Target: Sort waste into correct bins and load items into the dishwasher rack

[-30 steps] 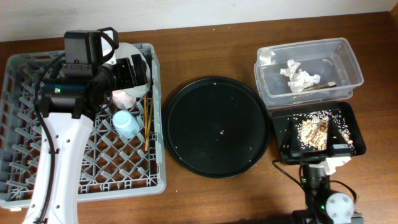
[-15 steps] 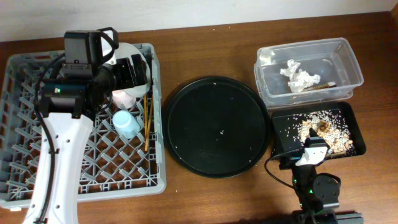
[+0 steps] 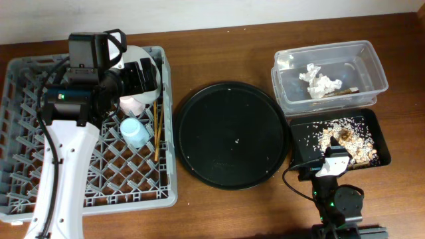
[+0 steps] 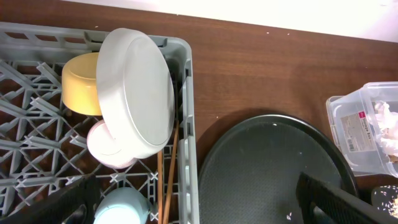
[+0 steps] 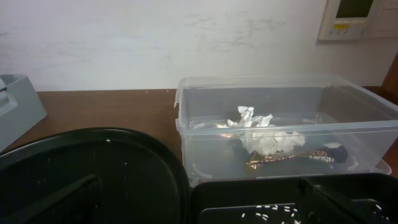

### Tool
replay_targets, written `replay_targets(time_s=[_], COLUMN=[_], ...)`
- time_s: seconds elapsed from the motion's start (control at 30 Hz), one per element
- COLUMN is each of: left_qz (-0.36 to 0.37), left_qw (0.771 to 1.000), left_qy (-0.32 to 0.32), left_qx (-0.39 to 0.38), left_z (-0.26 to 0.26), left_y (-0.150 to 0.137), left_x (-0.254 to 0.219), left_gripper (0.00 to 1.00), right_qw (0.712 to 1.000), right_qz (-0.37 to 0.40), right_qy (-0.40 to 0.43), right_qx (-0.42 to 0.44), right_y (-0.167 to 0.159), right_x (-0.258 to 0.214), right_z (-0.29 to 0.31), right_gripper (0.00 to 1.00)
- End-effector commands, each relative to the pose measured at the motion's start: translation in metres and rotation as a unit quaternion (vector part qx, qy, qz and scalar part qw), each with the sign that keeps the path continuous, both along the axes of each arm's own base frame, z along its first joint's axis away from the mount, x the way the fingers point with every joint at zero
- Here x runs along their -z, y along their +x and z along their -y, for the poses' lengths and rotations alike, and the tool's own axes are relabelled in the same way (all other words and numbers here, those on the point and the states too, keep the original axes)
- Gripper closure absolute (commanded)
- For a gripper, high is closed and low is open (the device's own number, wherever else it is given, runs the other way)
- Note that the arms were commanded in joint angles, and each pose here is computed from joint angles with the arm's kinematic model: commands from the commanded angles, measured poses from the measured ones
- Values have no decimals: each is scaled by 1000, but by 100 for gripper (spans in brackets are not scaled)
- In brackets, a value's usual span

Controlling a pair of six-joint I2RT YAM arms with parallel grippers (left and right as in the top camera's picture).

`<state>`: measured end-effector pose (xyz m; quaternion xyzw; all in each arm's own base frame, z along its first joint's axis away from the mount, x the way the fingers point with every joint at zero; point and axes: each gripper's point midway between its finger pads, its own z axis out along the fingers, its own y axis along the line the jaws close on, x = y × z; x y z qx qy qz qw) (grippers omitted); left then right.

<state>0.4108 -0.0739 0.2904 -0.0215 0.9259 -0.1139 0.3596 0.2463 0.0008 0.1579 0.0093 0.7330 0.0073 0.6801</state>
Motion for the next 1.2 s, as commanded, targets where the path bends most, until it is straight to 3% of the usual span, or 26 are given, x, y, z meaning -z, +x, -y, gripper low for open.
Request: replay_targets(time_s=[0.0, 0.1, 0.23, 0.3, 0.4, 0.5, 0.57, 0.67, 0.77, 0.83, 1.0, 1.13, 1.17], left_qz=[3, 43, 98, 100, 87, 91, 132, 284, 468, 517, 476, 356, 361], left_qw=[1000, 999, 993, 993, 993, 990, 985, 953, 878, 850, 873, 925, 925], left_qy=[8, 3, 41, 40, 38, 39, 26, 4, -18, -24, -19, 21, 42], left_qx=[4, 3, -51, -50, -74, -101, -107, -104, -101, -100, -103, -128, -114], left_z=[-1, -4, -38, -42, -61, -73, -74, -71, -71, -71, -71, -81, -80], left_y=[-1, -19, -87, -124, -197, -224, -222, -191, -179, -182, -169, -165, -165], left_x=[0, -33, -66, -47, 32, 82, 99, 71, 15, 9, 65, 134, 133], left_gripper=[1, 1, 1, 1, 1, 1, 1, 1, 1, 1, 1, 1, 1], right_qw=[1000, 1000, 1000, 1000, 1000, 1000, 1000, 1000, 1000, 1000, 1000, 1000, 1000], right_qz=[-2, -2, -2, -2, -2, -2, -2, -2, -2, -2, -2, -2, -2], right_qy=[-1, -1, -1, -1, -1, -1, -1, -1, -1, -1, -1, -1, -1], right_qx=[-5, -5, -5, -5, -5, -5, -5, -5, -5, -5, -5, -5, -5], right_y=[0, 0, 0, 0, 0, 0, 0, 0, 0, 0, 0, 0, 0], right_x=[2, 2, 2, 2, 2, 2, 2, 2, 2, 2, 2, 2, 2], right_z=[-2, -2, -2, -2, -2, -2, -2, -2, -2, -2, -2, -2, -2], right_gripper=[1, 1, 1, 1, 1, 1, 1, 1, 1, 1, 1, 1, 1])
